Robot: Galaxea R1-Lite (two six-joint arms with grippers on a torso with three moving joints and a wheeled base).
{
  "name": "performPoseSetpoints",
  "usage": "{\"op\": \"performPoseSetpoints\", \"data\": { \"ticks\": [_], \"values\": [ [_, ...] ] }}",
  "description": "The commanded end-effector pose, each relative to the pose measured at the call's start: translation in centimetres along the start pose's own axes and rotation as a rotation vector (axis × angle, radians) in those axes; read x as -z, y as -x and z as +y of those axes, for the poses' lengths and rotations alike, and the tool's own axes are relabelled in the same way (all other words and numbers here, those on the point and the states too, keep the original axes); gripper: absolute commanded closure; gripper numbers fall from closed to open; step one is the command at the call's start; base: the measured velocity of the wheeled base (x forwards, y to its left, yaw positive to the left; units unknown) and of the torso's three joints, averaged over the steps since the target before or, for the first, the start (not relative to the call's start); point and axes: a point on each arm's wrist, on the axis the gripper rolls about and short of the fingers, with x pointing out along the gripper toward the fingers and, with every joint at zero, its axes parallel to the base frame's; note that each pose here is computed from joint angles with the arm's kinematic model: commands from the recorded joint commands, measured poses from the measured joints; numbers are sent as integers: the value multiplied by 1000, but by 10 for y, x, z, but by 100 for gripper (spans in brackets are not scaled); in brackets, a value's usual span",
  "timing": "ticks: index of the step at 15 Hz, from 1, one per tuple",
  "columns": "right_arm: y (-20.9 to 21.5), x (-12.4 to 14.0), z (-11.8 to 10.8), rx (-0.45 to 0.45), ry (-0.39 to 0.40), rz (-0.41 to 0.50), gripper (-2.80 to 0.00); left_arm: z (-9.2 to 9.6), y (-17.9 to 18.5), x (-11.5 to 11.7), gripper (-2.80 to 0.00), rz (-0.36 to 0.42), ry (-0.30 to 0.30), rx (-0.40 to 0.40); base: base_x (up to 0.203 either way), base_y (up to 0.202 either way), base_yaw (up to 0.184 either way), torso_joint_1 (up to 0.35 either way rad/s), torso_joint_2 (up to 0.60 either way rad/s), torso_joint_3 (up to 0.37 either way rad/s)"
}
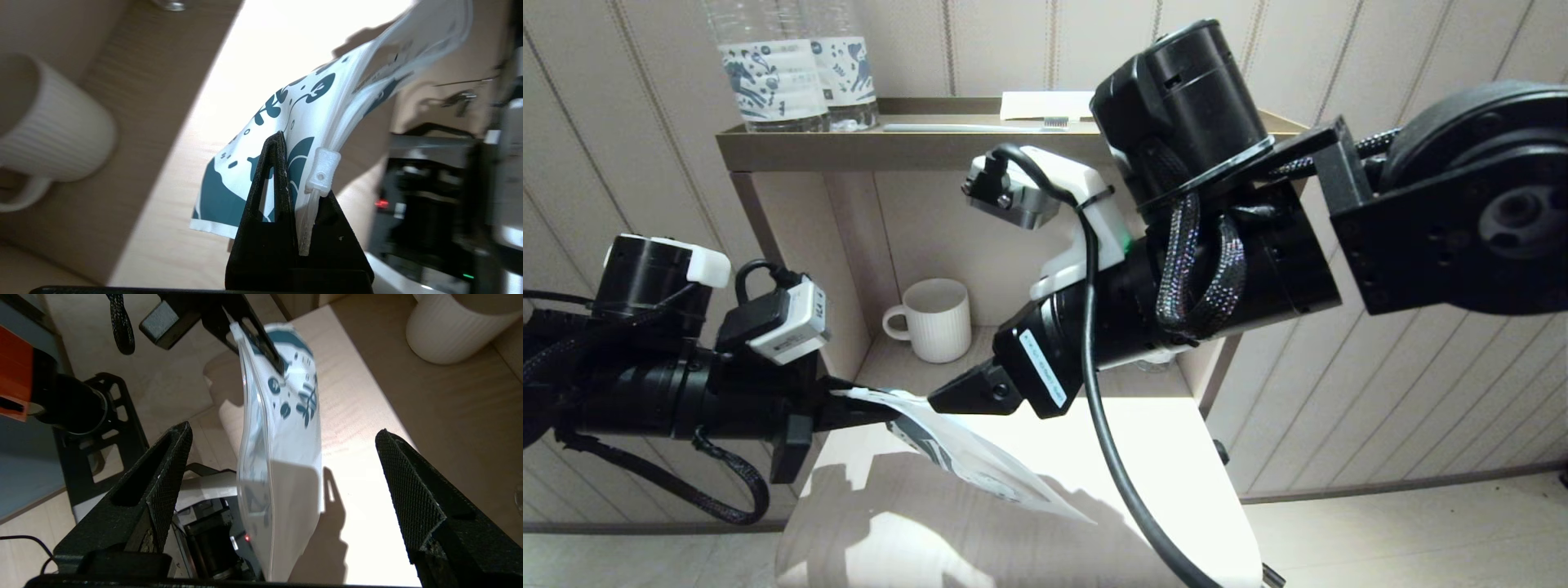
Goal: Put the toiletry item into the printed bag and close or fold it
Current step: Close the strorage bag and place it on the desk
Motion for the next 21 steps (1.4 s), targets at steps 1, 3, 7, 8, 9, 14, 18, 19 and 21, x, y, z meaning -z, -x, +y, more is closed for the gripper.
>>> {"op": "performPoseSetpoints", "data": {
  "ticks": [1,3,7,8,9,14,18,19,21],
  "values": [
    [-12,-2,0,-46,3,0,-280,2,-2,0,0,17,61,70,0,0,0,0,0,0],
    [-30,2,-4,-77,-9,21,-280,7,-4,-2,0,15,72,72,0,0,0,0,0,0],
    [-70,7,-16,-87,-11,35,-280,12,-6,-4,0,13,115,69,0,0,0,0,0,0],
    [-76,8,-17,-87,-8,26,-280,13,-6,-5,0,10,122,67,0,0,0,0,0,0],
    [-80,7,-17,-88,-3,9,-280,13,-6,-6,0,9,132,66,0,0,0,0,0,0],
    [-85,2,-13,-94,23,-47,-280,16,-8,-6,0,4,139,69,0,0,0,0,0,0],
    [-85,1,-16,-81,62,-59,-280,15,-8,-7,0,-20,138,96,0,0,0,0,0,0],
    [-85,0,-15,-81,69,-71,-280,15,-8,-7,0,-21,138,97,0,0,0,0,0,0],
    [-85,-1,-14,-82,70,-77,-280,16,-9,-6,0,-20,139,96,0,0,0,0,0,0]
  ]
}}
